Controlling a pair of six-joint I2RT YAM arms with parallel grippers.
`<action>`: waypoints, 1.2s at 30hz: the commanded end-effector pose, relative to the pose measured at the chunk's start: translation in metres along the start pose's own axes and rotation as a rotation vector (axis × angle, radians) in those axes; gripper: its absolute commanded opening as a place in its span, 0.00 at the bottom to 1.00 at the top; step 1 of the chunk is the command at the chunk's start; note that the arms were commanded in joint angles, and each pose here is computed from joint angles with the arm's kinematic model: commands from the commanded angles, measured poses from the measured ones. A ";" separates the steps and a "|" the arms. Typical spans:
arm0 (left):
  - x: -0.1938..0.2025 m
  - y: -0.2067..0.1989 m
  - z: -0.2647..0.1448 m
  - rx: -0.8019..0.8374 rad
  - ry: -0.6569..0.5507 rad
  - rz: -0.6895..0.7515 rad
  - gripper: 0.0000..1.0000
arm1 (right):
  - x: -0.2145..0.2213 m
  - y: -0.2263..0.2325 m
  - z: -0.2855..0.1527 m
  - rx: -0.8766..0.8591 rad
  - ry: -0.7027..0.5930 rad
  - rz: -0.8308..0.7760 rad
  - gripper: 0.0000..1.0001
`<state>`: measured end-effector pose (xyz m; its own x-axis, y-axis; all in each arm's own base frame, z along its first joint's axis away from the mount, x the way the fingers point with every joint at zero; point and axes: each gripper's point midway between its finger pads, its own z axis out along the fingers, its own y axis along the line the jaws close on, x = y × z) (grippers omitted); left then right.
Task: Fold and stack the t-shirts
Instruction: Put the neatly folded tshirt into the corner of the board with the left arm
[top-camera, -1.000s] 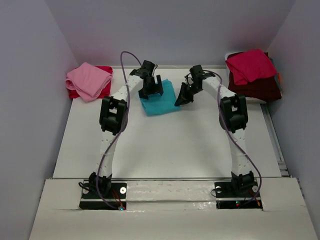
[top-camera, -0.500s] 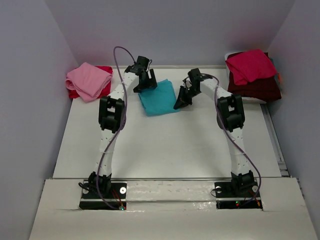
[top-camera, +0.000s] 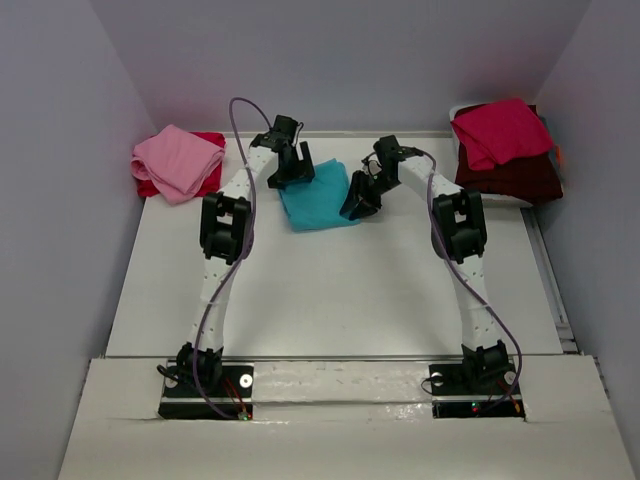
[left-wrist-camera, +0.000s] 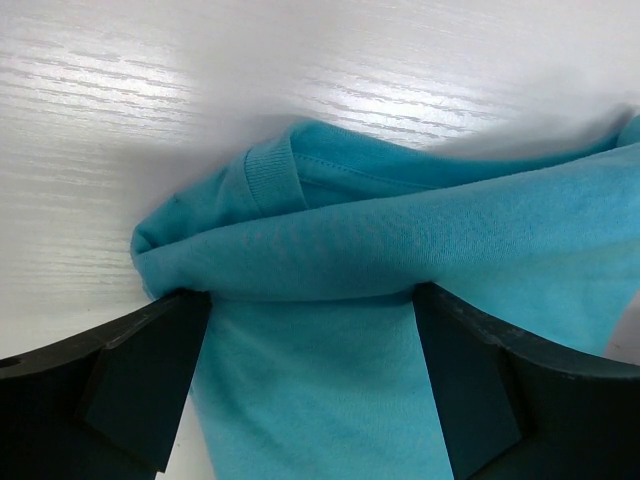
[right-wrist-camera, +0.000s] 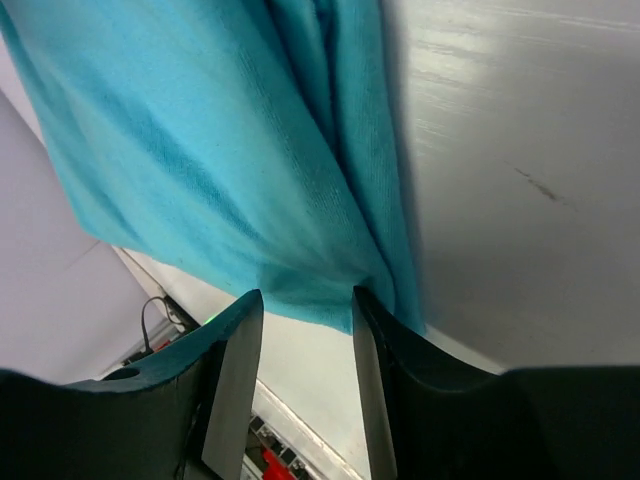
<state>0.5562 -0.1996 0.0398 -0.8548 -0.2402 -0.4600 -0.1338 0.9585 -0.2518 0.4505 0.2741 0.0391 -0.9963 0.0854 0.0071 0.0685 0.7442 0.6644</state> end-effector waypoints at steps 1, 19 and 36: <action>0.036 0.017 0.006 -0.036 0.115 -0.013 0.98 | 0.001 0.005 -0.012 0.040 -0.026 -0.046 0.50; 0.054 -0.046 -0.135 0.185 0.031 0.047 0.99 | 0.005 0.009 -0.023 0.050 -0.028 -0.077 0.51; 0.131 -0.048 -0.121 0.267 0.202 0.037 0.99 | 0.002 0.031 -0.041 0.011 -0.075 -0.092 0.50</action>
<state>0.4067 -0.2447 0.0798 -0.9413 -0.1404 -0.3068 -0.0112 0.9219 -0.3873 0.4477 0.2669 0.0663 -0.9957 0.0727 -0.0579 0.0181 0.7629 0.6462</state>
